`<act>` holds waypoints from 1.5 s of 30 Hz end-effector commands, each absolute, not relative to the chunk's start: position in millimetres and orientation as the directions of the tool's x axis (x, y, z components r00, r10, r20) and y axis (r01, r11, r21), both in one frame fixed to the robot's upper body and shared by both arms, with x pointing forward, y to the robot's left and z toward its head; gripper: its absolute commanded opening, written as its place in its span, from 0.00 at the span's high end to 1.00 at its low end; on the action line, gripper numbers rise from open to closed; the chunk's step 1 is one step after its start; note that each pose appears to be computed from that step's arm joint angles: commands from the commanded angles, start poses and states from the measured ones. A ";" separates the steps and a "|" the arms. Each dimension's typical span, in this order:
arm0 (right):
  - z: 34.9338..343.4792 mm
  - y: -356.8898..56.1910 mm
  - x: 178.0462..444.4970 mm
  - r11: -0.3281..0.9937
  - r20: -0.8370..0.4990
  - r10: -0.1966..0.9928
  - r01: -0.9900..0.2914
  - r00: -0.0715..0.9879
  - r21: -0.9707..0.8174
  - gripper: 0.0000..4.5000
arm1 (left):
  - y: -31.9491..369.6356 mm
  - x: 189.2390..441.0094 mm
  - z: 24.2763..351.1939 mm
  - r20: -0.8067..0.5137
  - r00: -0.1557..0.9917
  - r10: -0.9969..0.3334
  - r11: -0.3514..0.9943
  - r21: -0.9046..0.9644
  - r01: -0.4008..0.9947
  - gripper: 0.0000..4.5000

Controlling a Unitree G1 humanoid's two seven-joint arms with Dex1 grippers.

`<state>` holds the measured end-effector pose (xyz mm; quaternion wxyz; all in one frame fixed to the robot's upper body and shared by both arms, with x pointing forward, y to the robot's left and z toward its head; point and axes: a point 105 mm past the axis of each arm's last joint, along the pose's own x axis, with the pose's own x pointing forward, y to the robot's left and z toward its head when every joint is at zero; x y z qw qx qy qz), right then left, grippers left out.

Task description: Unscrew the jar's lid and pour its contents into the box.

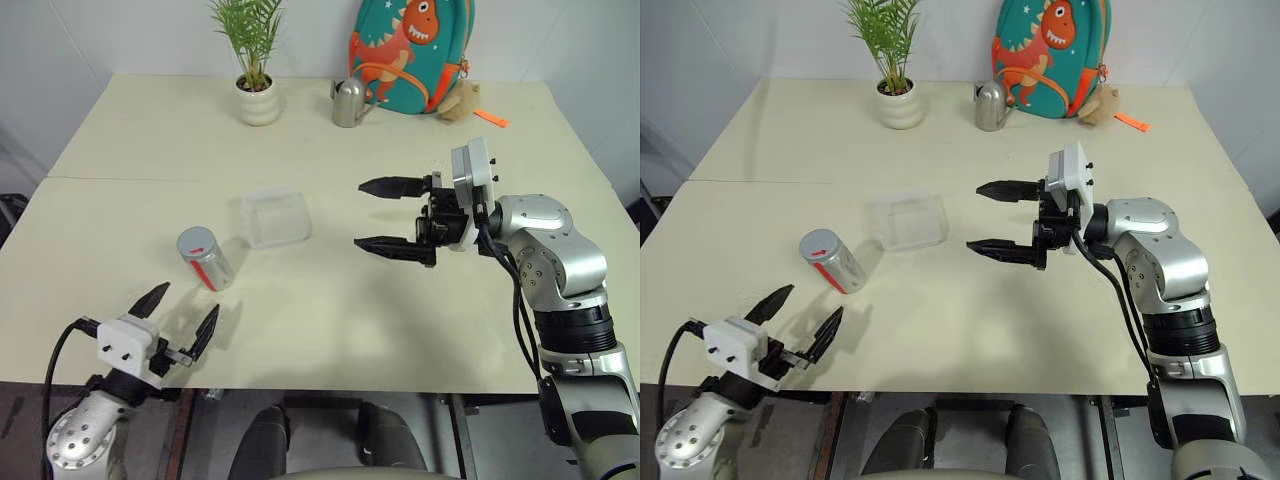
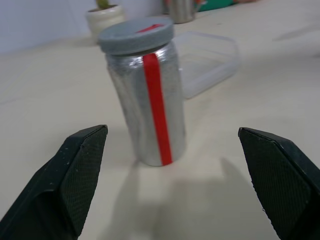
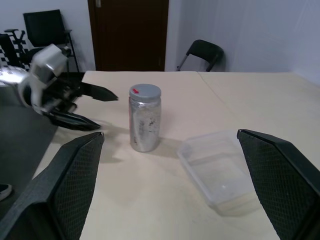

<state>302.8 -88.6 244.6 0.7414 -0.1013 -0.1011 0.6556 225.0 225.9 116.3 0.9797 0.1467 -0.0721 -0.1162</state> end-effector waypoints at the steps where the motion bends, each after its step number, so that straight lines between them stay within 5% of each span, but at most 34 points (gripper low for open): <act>1: 257.5 -81.5 291.5 0.087 0.042 0.996 -0.944 0.078 -0.319 0.00 | 228.6 229.5 121.3 0.180 0.969 -0.168 0.930 0.355 0.095 0.01; 25: 265.5 -67.6 277.6 0.053 0.042 0.998 -0.954 0.043 -0.294 0.00 | 201.3 292.9 118.5 0.318 0.944 -0.084 0.979 0.201 0.020 0.01; 34: 261.4 -69.8 279.2 0.087 0.058 0.996 -0.957 0.074 -0.277 0.00 | 195.5 302.8 115.0 0.309 0.946 -0.094 0.987 0.152 0.048 0.54; 42: 269.4 -65.4 292.4 0.205 0.133 0.976 -0.938 0.174 -0.280 0.00 | 190.2 306.4 154.2 0.375 0.890 -0.260 0.961 0.189 0.202 0.57; 45: 275.7 -48.6 300.4 0.271 0.123 0.961 -0.926 0.246 -0.264 0.00 | 180.3 303.5 193.0 0.343 0.779 -0.524 0.851 0.258 0.458 0.57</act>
